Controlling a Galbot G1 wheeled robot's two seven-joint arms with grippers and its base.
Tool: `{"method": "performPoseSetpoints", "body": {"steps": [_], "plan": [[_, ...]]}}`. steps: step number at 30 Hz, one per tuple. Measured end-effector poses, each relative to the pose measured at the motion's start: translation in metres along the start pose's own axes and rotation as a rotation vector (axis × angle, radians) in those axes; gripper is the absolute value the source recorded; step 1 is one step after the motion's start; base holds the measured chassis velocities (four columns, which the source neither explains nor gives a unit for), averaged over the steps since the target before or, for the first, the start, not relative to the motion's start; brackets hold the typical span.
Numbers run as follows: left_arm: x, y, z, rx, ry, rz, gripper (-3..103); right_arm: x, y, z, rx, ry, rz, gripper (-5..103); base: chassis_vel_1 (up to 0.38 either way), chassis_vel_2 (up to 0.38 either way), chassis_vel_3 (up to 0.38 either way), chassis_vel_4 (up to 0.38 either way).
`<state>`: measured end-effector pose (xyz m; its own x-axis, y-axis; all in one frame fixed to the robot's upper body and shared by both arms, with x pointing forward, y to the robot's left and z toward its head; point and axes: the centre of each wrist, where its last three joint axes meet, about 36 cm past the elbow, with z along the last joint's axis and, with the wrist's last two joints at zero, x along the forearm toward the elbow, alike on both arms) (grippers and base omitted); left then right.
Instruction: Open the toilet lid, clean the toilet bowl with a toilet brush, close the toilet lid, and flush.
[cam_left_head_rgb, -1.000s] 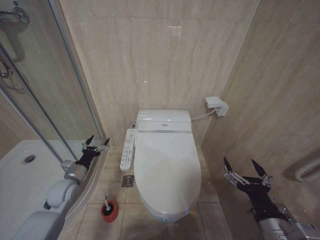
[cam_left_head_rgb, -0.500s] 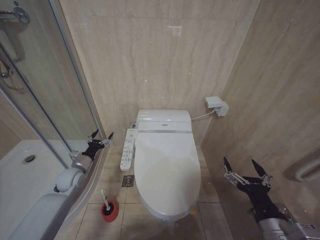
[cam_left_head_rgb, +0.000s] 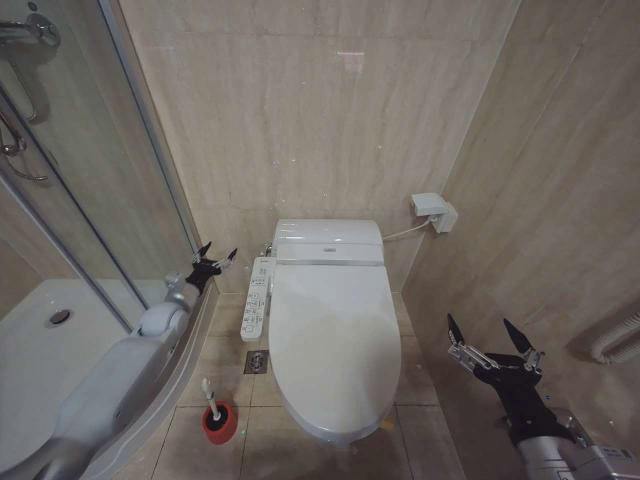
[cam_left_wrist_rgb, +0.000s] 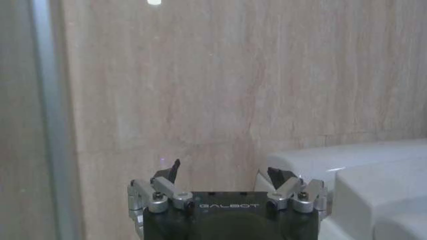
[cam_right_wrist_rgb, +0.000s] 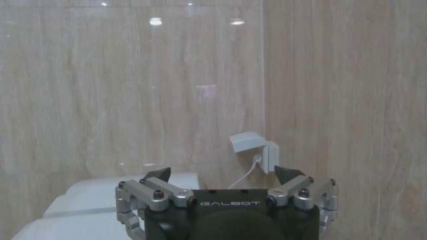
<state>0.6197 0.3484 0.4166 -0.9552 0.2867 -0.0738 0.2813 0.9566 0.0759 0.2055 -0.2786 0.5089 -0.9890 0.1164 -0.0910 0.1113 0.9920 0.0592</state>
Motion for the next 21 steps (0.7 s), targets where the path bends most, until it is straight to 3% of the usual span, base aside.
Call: {"method": "performPoseSetpoints", "body": {"steps": [5,8,10,11,17,18,21], "plan": [[-0.037,-0.006,-0.015,-0.011,-0.018,0.019,89,0.000,0.000,0.000,0.000,0.000,0.000,100,0.000,0.000,0.000,0.000],[-0.069,-0.019,-0.038,-0.009,-0.030,0.050,89,0.000,0.000,0.000,0.000,0.000,0.000,100,0.000,0.000,0.000,0.000],[-0.076,-0.024,-0.044,-0.011,-0.033,0.063,89,0.000,0.000,0.000,0.000,0.000,0.000,100,0.000,0.000,0.000,0.000],[-0.079,-0.027,-0.047,-0.012,-0.034,0.072,78,0.000,0.000,0.000,0.000,0.000,0.000,100,0.000,0.000,0.000,0.000],[-0.086,-0.042,-0.052,-0.008,-0.042,0.113,78,0.000,0.000,0.000,0.000,0.000,0.000,100,0.000,0.000,0.000,0.000],[-0.086,-0.043,-0.052,-0.008,-0.043,0.120,51,0.000,0.000,0.000,0.000,0.000,0.000,100,0.000,0.000,0.000,0.000],[-0.083,-0.043,-0.050,-0.009,-0.042,0.129,51,0.000,0.000,0.000,0.000,0.000,0.000,100,0.000,0.000,0.000,0.000]]}}
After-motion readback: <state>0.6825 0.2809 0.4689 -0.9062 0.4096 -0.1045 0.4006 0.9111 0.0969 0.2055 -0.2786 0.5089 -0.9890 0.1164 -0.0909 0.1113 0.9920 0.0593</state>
